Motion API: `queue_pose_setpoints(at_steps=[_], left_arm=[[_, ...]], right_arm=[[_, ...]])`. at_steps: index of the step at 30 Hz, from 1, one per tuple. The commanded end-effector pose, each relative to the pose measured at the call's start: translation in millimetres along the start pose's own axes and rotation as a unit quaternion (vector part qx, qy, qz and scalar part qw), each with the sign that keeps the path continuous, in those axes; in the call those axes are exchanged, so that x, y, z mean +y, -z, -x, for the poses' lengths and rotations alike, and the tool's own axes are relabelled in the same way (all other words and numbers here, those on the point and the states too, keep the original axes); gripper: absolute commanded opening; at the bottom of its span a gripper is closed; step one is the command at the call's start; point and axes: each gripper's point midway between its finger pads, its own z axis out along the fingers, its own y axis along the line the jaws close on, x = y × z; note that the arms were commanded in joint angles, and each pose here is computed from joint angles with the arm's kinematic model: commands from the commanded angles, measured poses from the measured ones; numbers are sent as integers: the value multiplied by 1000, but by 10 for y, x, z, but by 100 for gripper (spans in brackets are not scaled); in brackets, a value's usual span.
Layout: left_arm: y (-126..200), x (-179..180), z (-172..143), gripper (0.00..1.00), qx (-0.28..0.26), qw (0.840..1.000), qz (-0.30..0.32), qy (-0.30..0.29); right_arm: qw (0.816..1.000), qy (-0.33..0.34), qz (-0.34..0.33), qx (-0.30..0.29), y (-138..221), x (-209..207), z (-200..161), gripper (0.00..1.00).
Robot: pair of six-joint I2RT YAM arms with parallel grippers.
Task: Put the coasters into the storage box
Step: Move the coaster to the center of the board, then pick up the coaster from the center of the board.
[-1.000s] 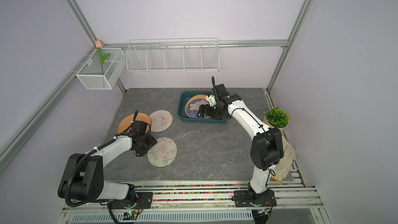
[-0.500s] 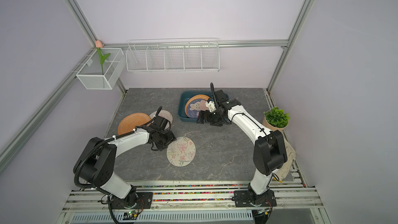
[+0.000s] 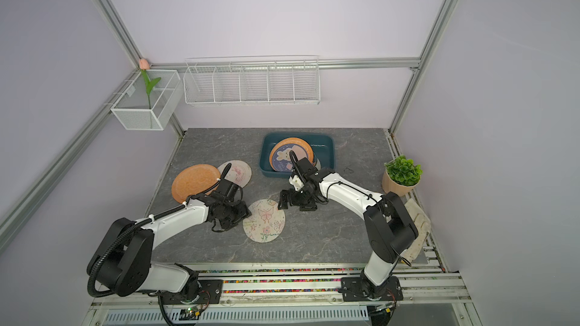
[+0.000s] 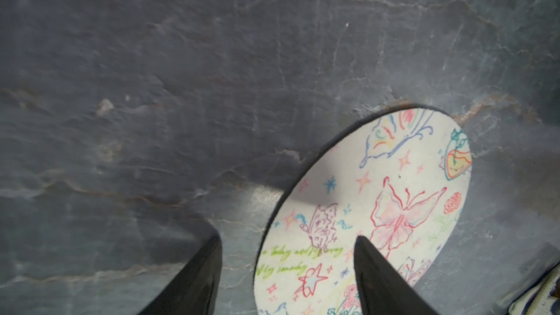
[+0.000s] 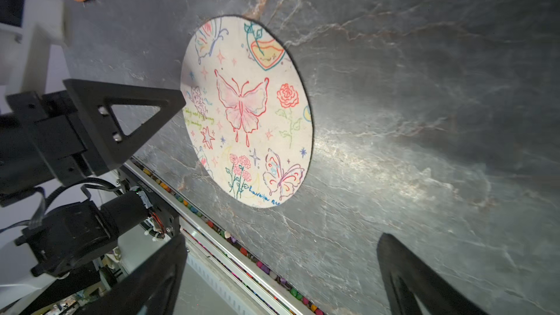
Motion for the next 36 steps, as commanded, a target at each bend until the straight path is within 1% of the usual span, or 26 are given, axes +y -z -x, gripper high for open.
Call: queue_pose_setpoints(at_steps=[1, 7, 14, 22, 25, 36], left_arm=[[-122, 214, -236, 69, 39, 998, 38, -14], [-174, 223, -305, 68, 47, 998, 42, -26], [-234, 210, -367, 66, 57, 997, 41, -33], [-274, 163, -394, 65, 64, 996, 36, -41], [-290, 152, -408, 64, 68, 996, 35, -44], [-312, 118, -419, 63, 75, 995, 37, -53]], right_arm=[[1000, -4, -7, -6, -190, 23, 15, 98], [999, 6, -33, 4, -445, 21, -54, 90], [999, 7, -53, 4, -643, -37, -48, 84], [997, 7, -75, 0, -739, -137, -35, 77], [997, 3, -77, -2, -760, -151, -20, 72], [997, -2, -77, 2, -828, -161, -39, 60]])
